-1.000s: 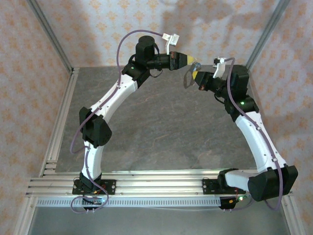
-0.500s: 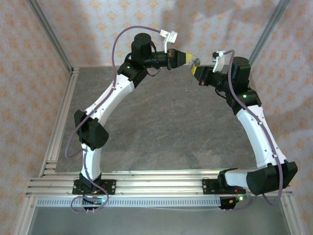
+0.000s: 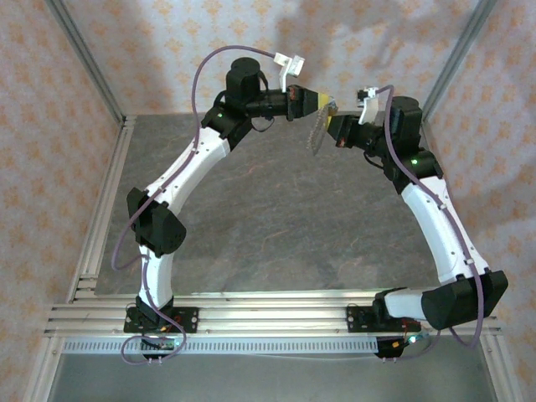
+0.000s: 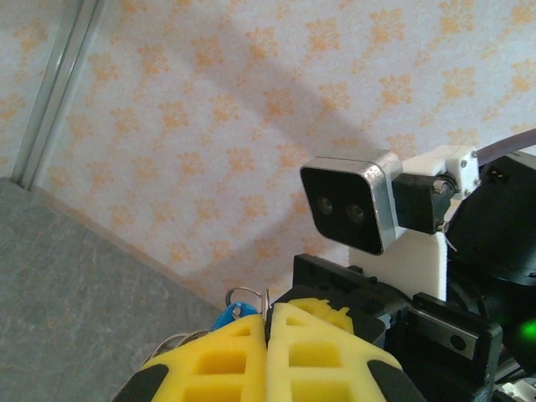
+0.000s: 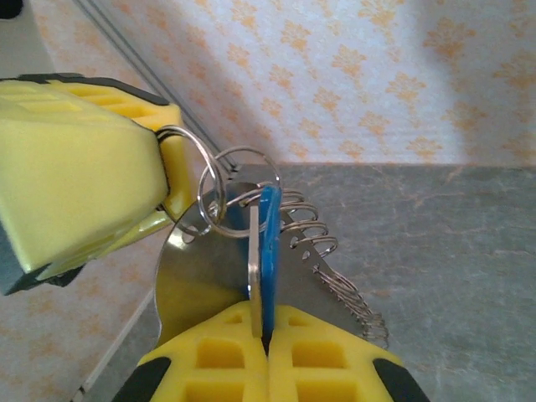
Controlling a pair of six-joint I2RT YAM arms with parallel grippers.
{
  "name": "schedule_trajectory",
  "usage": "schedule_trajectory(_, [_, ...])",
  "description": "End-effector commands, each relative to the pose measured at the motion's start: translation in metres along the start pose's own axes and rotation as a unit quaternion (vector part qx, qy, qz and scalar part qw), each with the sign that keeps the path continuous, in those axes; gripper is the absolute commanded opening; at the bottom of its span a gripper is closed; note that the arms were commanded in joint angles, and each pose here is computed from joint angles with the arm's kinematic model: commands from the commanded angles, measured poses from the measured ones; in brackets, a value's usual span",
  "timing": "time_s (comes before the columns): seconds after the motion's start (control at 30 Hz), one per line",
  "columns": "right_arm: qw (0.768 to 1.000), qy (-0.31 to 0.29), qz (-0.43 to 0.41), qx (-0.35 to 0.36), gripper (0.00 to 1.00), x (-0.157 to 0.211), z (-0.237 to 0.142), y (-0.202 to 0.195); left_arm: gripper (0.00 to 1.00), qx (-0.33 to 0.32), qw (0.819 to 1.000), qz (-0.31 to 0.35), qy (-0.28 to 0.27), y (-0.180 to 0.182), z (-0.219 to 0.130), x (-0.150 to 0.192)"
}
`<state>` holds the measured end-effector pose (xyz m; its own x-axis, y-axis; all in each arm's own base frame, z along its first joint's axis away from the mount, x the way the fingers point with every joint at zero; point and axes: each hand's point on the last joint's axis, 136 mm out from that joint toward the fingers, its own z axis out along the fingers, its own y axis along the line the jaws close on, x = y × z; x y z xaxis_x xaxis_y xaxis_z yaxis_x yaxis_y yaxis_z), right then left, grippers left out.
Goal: Put the keys on the keyring
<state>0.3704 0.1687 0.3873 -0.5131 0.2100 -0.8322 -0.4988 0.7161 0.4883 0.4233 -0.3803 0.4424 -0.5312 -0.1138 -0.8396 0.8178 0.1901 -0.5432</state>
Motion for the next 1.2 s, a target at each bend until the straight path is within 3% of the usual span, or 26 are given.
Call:
schedule_trajectory(0.0, [0.999, -0.013, -0.023, 0.037, 0.00, -0.010, -0.017, -0.001, 0.00, 0.002, 0.999, 0.039, -0.003, -0.026, -0.008, -0.009])
schedule_trajectory(0.47, [0.993, 0.023, 0.002, 0.114, 0.00, 0.007, -0.022, -0.030, 0.00, -0.035, 0.998, 0.054, 0.011, -0.011, -0.013, 0.007])
schedule_trajectory(1.17, [0.996, 0.073, 0.013, 0.051, 0.00, 0.014, 0.000, -0.011, 0.00, -0.030, 0.995, 0.078, 0.054, -0.007, -0.011, 0.025])
